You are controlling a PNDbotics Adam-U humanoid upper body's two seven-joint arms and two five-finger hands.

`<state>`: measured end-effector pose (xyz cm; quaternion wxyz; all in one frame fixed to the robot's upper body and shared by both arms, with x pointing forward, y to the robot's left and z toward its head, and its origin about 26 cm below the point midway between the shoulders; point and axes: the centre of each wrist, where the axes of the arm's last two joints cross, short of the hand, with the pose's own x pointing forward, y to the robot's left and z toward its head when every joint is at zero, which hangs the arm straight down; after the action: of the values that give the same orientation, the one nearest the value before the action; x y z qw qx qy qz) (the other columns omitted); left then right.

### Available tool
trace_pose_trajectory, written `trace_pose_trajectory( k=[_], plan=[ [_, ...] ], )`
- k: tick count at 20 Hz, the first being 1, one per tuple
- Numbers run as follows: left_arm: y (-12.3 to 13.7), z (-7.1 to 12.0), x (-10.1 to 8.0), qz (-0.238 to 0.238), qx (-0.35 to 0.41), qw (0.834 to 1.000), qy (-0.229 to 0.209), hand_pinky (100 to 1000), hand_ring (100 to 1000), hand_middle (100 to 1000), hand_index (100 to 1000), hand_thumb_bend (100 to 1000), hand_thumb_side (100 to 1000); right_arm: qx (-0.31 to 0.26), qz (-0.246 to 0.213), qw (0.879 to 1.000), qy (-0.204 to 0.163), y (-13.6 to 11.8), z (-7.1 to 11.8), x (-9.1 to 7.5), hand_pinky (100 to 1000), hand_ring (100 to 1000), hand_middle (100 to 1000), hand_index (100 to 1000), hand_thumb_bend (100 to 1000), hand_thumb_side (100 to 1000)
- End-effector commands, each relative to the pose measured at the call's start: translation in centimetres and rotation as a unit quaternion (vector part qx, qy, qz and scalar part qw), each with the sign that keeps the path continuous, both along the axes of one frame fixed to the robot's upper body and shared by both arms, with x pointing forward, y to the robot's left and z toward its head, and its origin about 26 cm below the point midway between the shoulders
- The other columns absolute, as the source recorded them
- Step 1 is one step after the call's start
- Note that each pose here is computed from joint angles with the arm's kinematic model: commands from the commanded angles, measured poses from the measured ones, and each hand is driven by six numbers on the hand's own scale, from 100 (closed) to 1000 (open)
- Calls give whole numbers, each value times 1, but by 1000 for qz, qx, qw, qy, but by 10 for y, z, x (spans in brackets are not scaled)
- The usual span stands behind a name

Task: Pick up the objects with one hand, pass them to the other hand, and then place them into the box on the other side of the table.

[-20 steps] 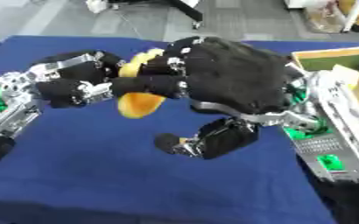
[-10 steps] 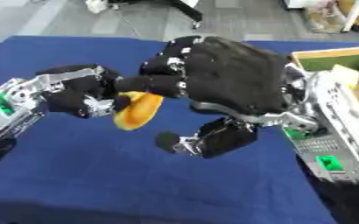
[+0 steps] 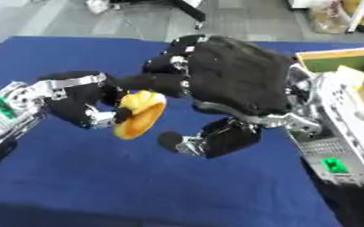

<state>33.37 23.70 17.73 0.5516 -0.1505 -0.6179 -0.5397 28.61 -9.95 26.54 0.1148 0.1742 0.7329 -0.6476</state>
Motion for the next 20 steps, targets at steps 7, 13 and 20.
trace_pose_trajectory(
  k=[7,13,20],
  plan=[
    [-1,15,-4,-18,16,999,-29,618,471,401,503,127,257,15,-15,1000,-17,4,5,-6,651,593,637,859,300,375],
    [-3,17,-4,-15,6,1000,-25,616,470,400,501,131,257,24,-30,999,-19,6,3,-8,644,584,626,832,300,370],
    [-8,20,-7,-8,-14,1000,-8,611,468,397,498,129,265,30,-41,999,-19,8,0,-9,637,576,619,805,303,364]
  ],
)
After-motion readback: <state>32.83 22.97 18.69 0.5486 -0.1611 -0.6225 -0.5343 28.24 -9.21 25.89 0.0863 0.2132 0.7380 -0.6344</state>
